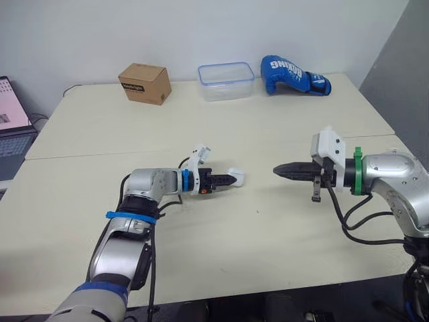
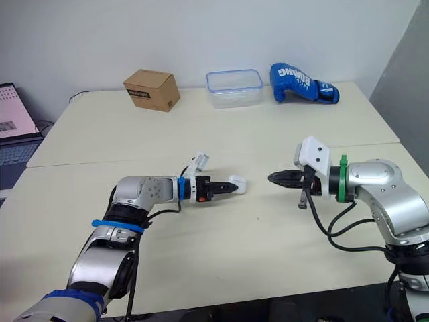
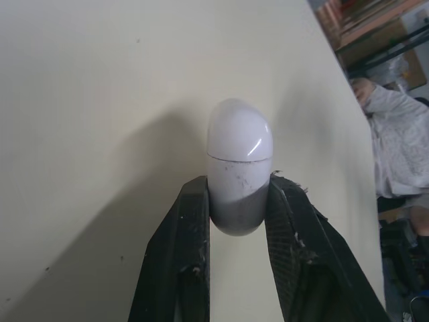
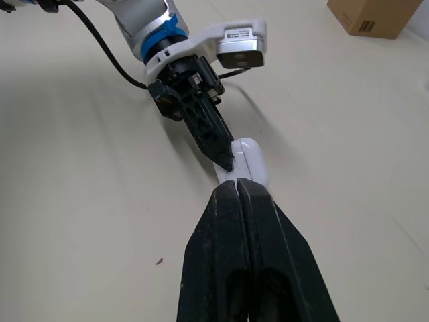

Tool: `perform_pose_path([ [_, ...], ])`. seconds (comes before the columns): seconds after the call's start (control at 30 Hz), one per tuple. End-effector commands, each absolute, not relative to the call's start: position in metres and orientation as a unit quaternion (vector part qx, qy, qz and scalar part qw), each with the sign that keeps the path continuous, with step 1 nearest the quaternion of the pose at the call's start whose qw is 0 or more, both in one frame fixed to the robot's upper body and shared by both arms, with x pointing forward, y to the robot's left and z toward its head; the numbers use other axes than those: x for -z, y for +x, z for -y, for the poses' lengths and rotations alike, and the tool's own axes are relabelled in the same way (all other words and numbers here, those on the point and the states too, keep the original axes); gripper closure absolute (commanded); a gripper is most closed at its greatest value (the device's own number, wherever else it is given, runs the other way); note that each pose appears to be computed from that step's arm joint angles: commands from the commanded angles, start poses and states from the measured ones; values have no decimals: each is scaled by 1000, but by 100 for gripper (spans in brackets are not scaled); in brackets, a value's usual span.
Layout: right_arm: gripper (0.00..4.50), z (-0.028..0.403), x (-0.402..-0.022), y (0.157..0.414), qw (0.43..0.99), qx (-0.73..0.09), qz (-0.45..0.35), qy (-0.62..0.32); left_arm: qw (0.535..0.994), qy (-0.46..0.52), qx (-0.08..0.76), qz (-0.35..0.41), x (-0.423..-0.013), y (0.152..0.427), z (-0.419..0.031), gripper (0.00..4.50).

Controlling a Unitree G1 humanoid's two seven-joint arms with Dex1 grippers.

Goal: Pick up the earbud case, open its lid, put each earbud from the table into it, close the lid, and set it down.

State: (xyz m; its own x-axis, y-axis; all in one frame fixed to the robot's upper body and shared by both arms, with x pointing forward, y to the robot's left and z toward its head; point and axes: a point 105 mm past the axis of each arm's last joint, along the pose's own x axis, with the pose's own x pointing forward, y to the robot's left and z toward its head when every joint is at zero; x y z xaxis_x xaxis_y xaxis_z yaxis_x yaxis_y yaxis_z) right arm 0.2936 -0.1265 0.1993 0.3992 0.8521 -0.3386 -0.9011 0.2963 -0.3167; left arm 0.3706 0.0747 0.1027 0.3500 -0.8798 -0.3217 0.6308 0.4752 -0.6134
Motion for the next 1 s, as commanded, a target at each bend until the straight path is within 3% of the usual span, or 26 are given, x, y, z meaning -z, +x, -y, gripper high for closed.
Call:
perform_pose_path([
  [0.03,447,127,-211,288,806,-540,-32,-242,806,-177,463,-325,-102,375,-77,371],
  [0.33,447,134,-199,293,814,-527,-52,-238,815,-178,435,-339,-94,377,-91,371],
  [0.6,450,135,-194,297,815,-526,-58,-236,829,-153,409,-350,-91,376,-111,137],
  [1.0,450,135,-191,302,811,-534,-55,-235,859,-100,365,-344,-95,362,-167,137],
])
